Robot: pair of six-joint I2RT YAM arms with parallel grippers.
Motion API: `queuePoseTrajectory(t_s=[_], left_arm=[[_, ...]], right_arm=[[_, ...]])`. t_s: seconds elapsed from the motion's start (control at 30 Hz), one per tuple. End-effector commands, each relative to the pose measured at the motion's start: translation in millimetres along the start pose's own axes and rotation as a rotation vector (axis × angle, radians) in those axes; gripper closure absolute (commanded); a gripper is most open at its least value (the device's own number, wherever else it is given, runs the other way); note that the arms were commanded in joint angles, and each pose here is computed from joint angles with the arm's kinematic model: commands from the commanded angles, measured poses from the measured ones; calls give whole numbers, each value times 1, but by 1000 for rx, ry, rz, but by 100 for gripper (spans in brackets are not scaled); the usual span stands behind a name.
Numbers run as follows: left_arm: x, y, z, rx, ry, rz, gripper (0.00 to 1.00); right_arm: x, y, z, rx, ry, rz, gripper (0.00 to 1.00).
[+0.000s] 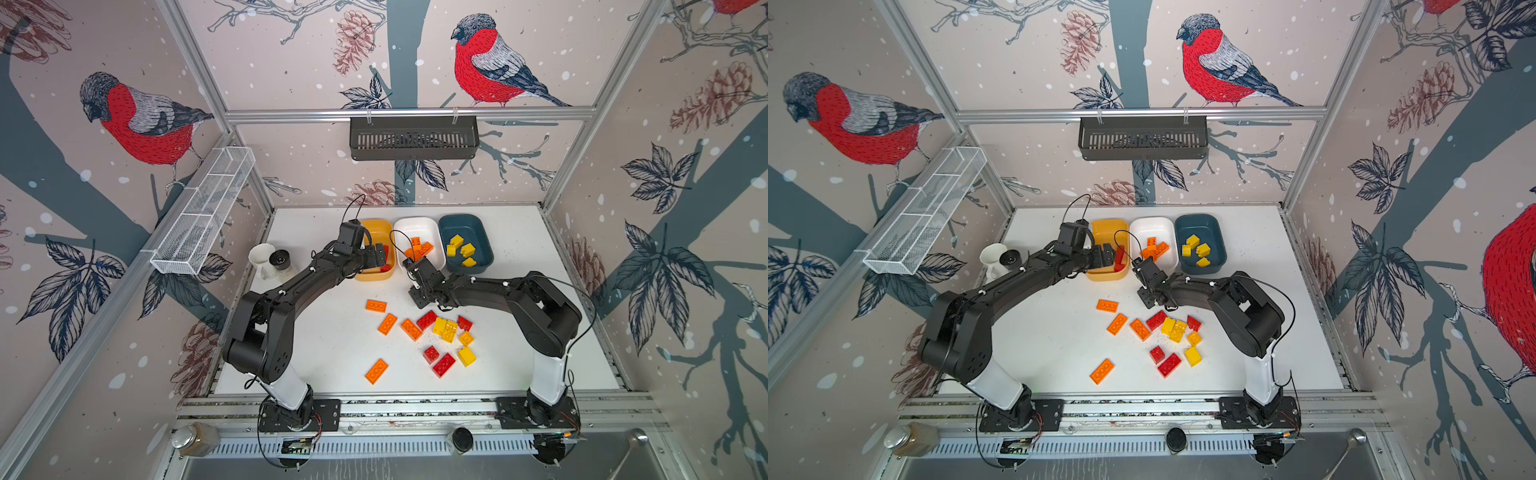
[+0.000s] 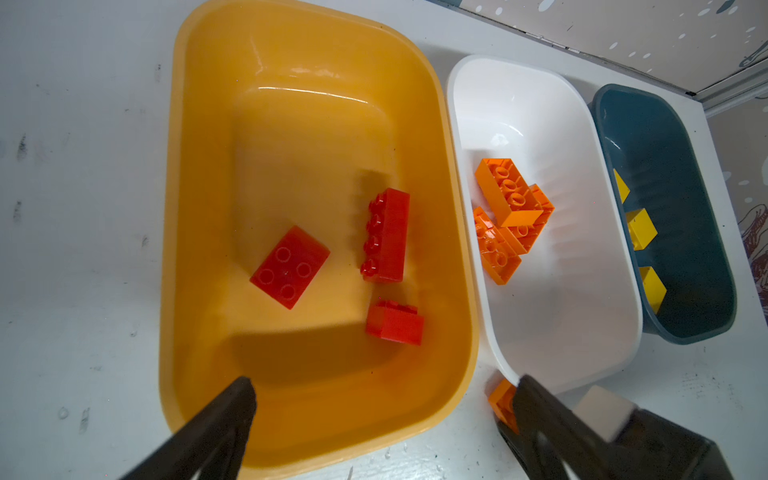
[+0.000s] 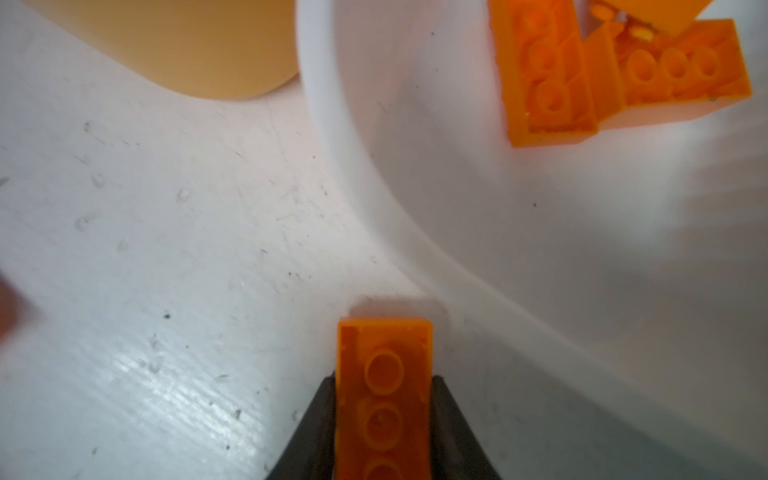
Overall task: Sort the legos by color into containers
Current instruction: 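Grasp the orange brick beside the white tub with the right gripper, then release the orange brick into the white tub while left gripper reaches toward an orange brick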
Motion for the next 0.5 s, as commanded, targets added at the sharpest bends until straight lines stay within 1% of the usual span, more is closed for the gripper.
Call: queuePoseTrajectory(t_s=[0.0, 0.1, 0.17, 0.33, 0.47], left_arm=[[-1, 3, 0, 5, -15, -5, 3], [-1, 5, 0, 7, -13, -7, 3], [-1, 6, -2, 18, -11, -1, 3], [-2, 15, -6, 60, -6, 3, 3], [0, 24, -7, 64, -2, 1, 3]], right_arm=[[4, 12, -4, 15, 20, 5, 71], [0, 26, -6, -33, 10, -77, 74], [-2, 35, -6, -59, 12, -119, 75], [-7, 55, -8, -95, 6, -210, 74], [-12, 68, -13, -122, -25, -279, 74]])
Point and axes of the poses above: each gripper's point midway between its finger pads, its own y axis back along the fingers, its own z axis along the line the jaws close on, x = y × z, the point moved 10 cm from there along y, back along the fingers, and after that the axes turned 4 degrees about y, right-handed, at the moved point
